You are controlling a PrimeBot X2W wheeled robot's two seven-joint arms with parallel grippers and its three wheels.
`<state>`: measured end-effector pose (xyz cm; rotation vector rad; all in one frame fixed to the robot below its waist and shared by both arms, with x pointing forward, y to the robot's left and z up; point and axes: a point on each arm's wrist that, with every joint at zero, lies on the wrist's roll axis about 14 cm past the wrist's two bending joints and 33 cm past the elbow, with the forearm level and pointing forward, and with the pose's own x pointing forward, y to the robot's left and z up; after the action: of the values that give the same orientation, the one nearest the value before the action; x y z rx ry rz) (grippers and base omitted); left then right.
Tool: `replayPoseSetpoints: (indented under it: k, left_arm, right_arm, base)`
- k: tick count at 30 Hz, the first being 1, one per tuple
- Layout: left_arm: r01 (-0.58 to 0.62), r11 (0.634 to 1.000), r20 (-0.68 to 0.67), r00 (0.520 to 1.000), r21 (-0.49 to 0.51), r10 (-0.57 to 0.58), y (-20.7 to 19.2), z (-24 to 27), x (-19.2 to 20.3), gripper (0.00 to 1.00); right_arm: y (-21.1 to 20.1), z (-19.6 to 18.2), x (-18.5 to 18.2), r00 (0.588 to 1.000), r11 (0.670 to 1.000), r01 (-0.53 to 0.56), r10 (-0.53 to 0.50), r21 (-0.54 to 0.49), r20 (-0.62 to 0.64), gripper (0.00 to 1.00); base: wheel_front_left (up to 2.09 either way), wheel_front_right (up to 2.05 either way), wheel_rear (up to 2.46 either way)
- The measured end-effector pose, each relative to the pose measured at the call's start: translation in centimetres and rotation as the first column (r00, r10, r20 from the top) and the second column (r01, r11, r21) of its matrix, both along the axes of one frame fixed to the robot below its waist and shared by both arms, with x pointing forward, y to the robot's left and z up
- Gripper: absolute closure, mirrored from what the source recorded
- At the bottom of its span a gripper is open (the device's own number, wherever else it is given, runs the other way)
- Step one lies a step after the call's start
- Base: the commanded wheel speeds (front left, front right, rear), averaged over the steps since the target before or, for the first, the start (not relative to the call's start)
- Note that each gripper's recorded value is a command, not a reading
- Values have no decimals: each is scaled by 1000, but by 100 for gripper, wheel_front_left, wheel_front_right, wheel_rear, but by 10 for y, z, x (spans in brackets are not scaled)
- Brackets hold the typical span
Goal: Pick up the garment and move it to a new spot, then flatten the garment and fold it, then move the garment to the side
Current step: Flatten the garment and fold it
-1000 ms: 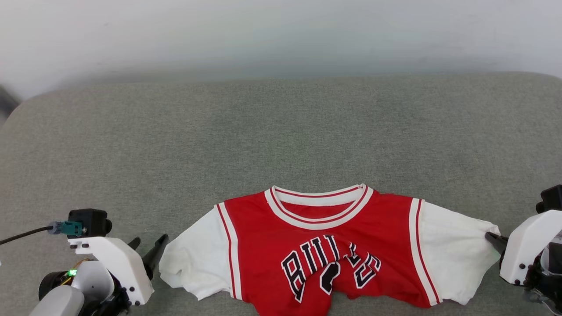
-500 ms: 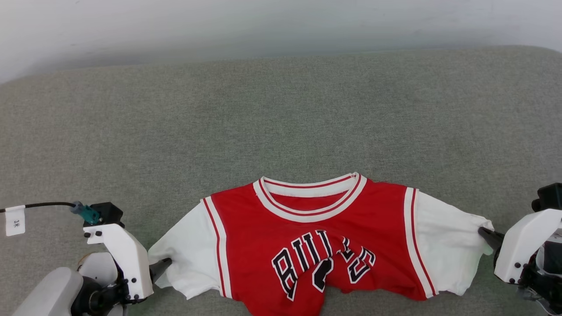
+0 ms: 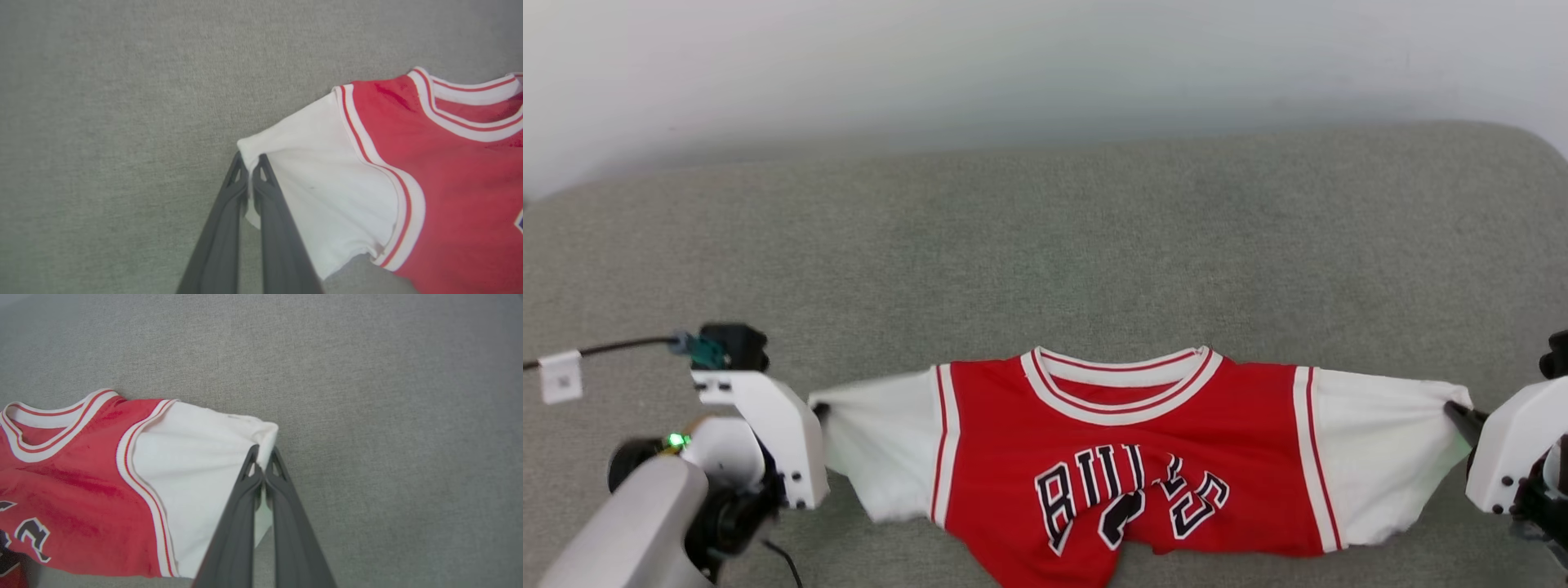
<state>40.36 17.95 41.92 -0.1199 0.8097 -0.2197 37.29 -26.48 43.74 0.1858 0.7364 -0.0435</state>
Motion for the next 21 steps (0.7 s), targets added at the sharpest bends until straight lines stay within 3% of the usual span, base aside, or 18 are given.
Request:
replayPoseSetpoints:
  k: [5, 11, 21]
  left_arm:
    - [-42, 998, 258, 966, 50, 28, 11, 70, 35, 100]
    - [-53, 997, 491, 871, 58, 18, 2, 147, 61, 100]
    - [-67, 997, 703, 711, 24, 31, -6, 234, 122, 100]
  right_arm:
    - [-4, 30, 14, 996, 999, -11, 14, -40, 85, 100]
    - [-16, 79, 34, 976, 995, -1, 23, -101, 216, 100]
    - [-41, 177, 90, 874, 972, 73, 46, -225, 483, 100]
  base:
    - [0, 0, 0]
    - [0, 0, 0]
    - [0, 0, 0]
